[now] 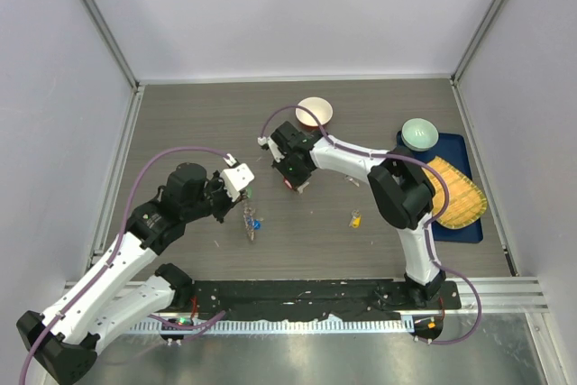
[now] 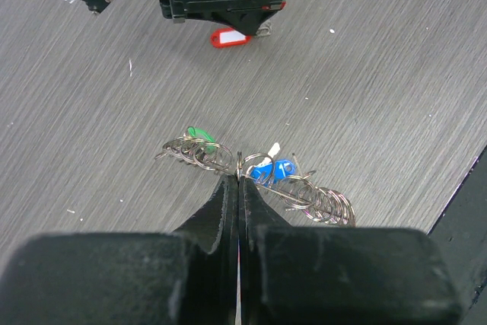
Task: Put the keys on the keyring
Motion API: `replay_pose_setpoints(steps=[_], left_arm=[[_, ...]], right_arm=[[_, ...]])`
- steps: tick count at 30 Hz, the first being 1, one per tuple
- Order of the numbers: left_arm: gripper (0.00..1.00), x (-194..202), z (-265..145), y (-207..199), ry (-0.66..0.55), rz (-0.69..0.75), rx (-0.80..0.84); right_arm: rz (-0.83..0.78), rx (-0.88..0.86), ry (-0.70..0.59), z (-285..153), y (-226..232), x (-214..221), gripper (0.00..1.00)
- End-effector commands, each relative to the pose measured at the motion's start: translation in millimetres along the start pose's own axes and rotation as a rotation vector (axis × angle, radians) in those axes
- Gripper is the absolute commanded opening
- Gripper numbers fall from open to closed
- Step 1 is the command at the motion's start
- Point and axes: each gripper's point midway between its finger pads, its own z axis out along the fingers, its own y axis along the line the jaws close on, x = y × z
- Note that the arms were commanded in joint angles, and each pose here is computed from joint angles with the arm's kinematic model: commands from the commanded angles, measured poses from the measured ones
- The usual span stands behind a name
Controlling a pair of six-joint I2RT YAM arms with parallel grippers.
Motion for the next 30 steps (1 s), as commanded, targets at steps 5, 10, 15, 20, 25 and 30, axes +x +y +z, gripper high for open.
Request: replay_pose_setpoints(steps=[5,10,15,20,25,30], left_arm=[[0.00,-21,1,6,-0.078,0.005,-0.021],[0.00,-20,2,6,-0.074,0.004,-0.023],[0.00,-20,1,6,-0.075,0.004,-0.024],[0.00,-22,0,6,-0.082,0.004,-0.023],[0.00,-23,-1,6,-0.089,0.004,-0.022],[0.00,-23,0,4,-0.090,0.002,-0.012]], right_arm=[[-0.023,0.021,0.001,2,-6,-15,0.21],[-0.016,0.020,-0.047,-12,-4,-27,0.35],[-0.006,0.022,-0.138,-31,-3,-39,0.45],[-0.004,0.032,-0.296,-55,-3,-51,0.45],[-0.043,-0.062,-0.427,-59,15,-29,0.44],[-0.092,-0.088,-0.680,-69,22,-23,0.41]])
